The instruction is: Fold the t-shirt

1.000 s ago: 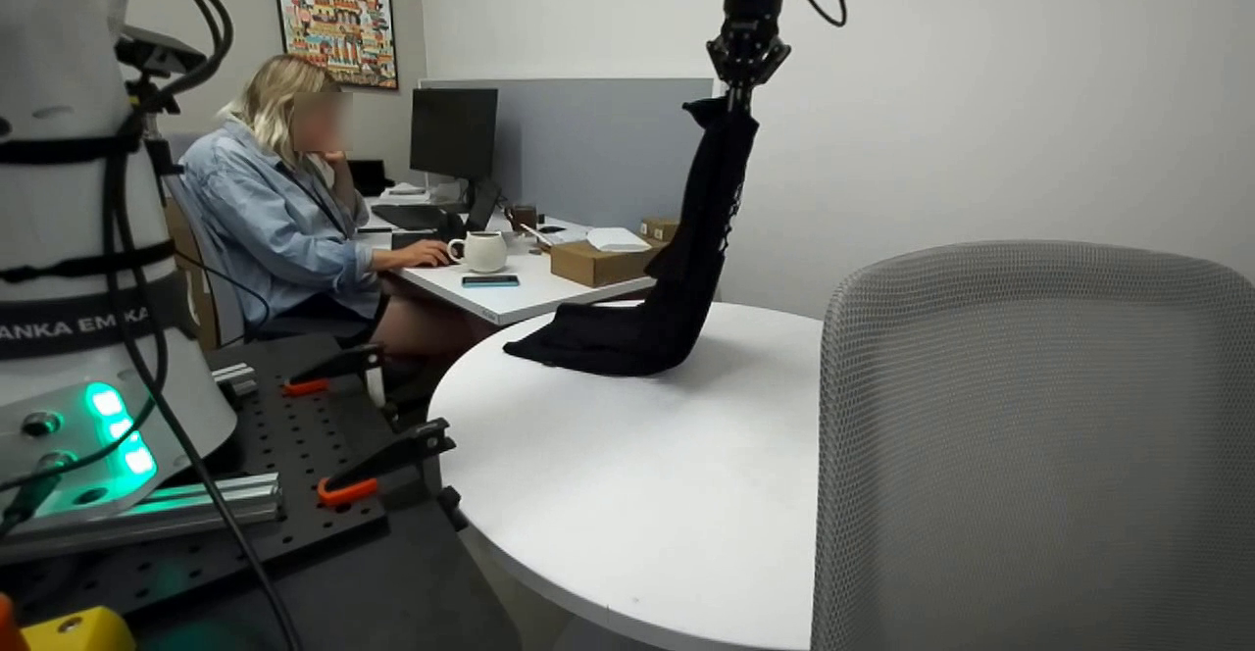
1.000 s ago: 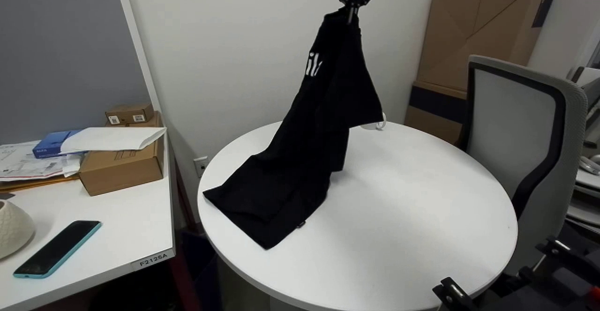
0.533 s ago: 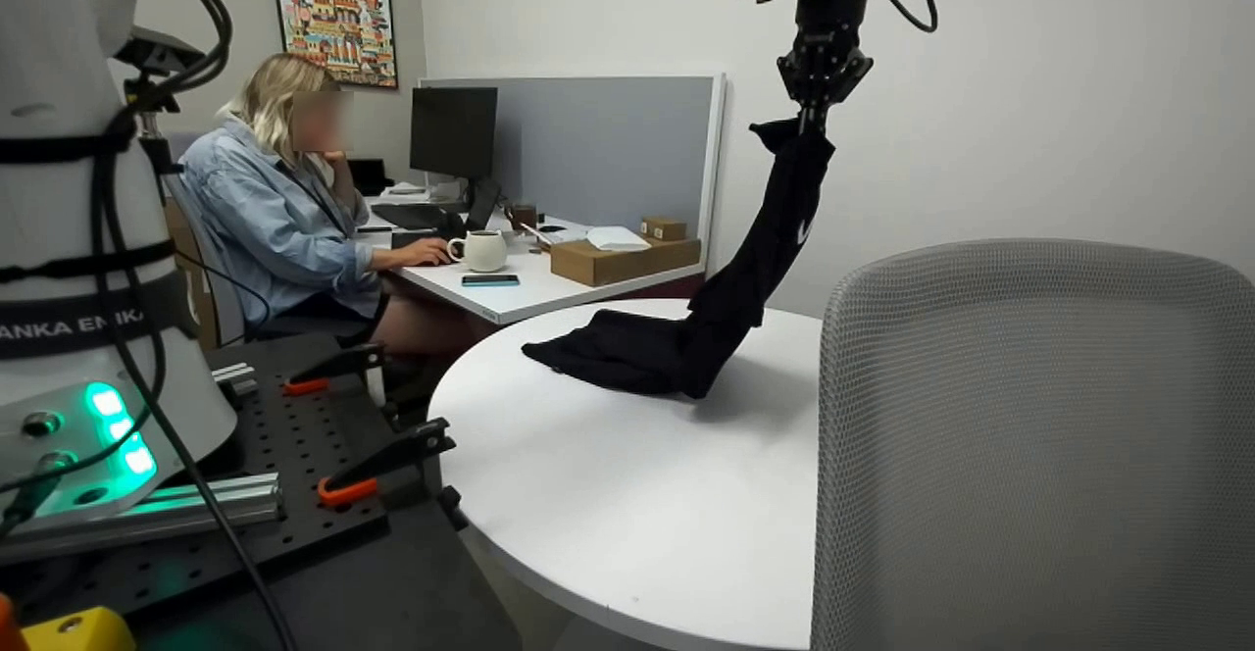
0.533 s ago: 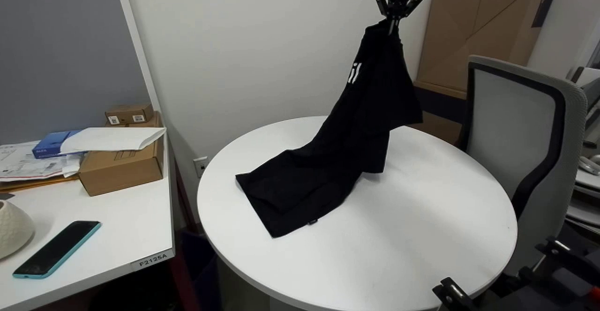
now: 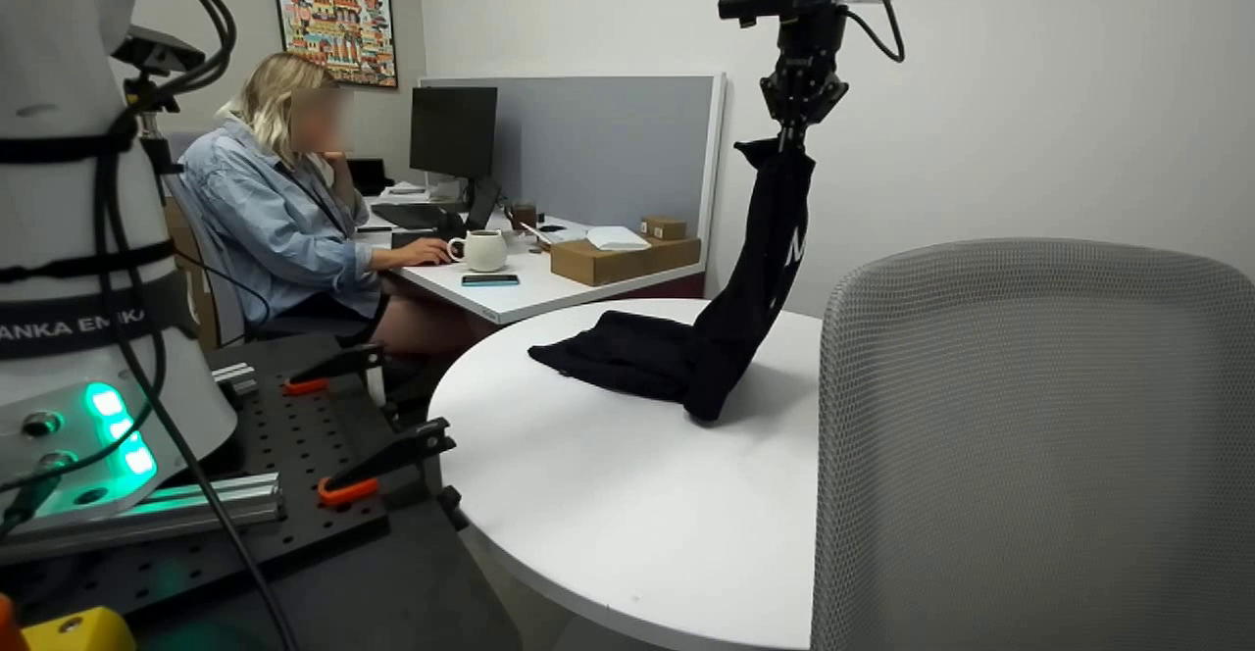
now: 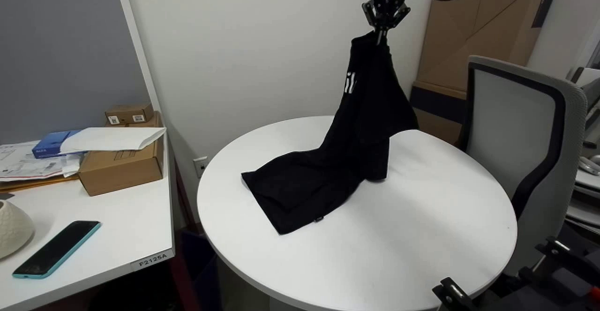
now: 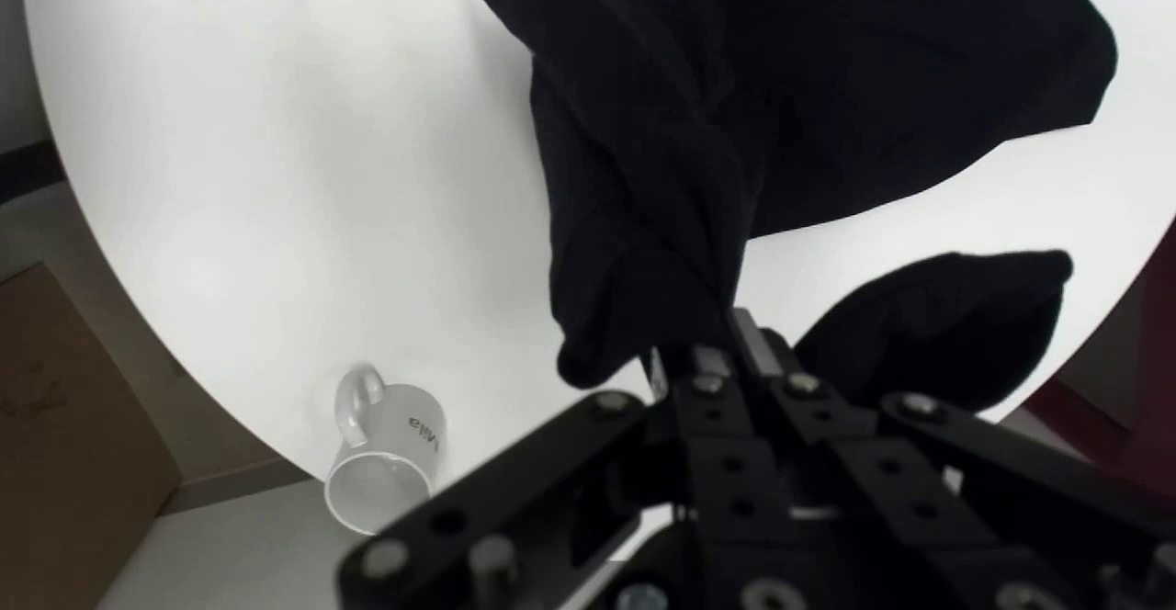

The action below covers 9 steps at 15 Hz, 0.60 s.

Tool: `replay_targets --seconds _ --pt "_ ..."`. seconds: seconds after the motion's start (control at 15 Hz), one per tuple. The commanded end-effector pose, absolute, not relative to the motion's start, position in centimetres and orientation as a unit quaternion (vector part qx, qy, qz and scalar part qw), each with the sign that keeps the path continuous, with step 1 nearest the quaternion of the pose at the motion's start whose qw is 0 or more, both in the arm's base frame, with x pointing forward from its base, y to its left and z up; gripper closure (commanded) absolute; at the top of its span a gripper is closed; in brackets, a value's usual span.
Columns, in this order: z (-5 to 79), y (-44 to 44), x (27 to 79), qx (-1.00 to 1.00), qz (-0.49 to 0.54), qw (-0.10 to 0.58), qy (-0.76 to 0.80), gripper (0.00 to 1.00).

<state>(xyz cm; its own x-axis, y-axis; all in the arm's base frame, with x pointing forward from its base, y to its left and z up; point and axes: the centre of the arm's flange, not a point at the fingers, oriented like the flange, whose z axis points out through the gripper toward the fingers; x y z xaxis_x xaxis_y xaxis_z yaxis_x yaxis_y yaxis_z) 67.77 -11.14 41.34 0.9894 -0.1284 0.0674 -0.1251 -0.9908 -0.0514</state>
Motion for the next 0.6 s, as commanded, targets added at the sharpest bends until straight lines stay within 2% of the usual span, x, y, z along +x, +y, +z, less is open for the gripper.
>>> replay_targets --seconds 0.0,0.53 --pt "40.8 -5.0 67.6 -0.998 -0.039 0.031 0.028 0.99" --pt "34.7 9.2 65.0 -0.997 -0.025 0.045 -0.055 0.99"
